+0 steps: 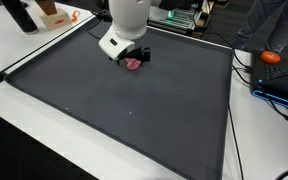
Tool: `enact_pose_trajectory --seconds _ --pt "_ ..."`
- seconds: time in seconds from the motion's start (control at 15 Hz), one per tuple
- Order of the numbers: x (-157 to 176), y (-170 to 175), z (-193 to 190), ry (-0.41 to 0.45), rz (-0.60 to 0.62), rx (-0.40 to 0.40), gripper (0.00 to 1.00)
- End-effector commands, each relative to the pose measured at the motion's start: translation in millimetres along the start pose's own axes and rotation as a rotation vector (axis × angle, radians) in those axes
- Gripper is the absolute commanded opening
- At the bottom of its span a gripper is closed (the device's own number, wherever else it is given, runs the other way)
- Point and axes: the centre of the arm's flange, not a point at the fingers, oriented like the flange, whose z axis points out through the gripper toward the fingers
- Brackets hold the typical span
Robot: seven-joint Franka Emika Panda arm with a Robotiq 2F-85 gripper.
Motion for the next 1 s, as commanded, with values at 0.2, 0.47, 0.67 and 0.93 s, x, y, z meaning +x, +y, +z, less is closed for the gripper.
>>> enact_pose_trajectory --seconds 0.2,0.47,0.67,0.93 --pt "-4.7 37.0 0.3 -0.062 0.288 0.190 1.00" --pt "-14.9 52.6 0.1 -0.068 0.454 0.307 1.00" --pt "-22.8 59.6 -3.5 -0.058 0.577 0.400 1.00" --pt "-36.7 62.5 -16.8 -0.035 0.695 0.459 1.00"
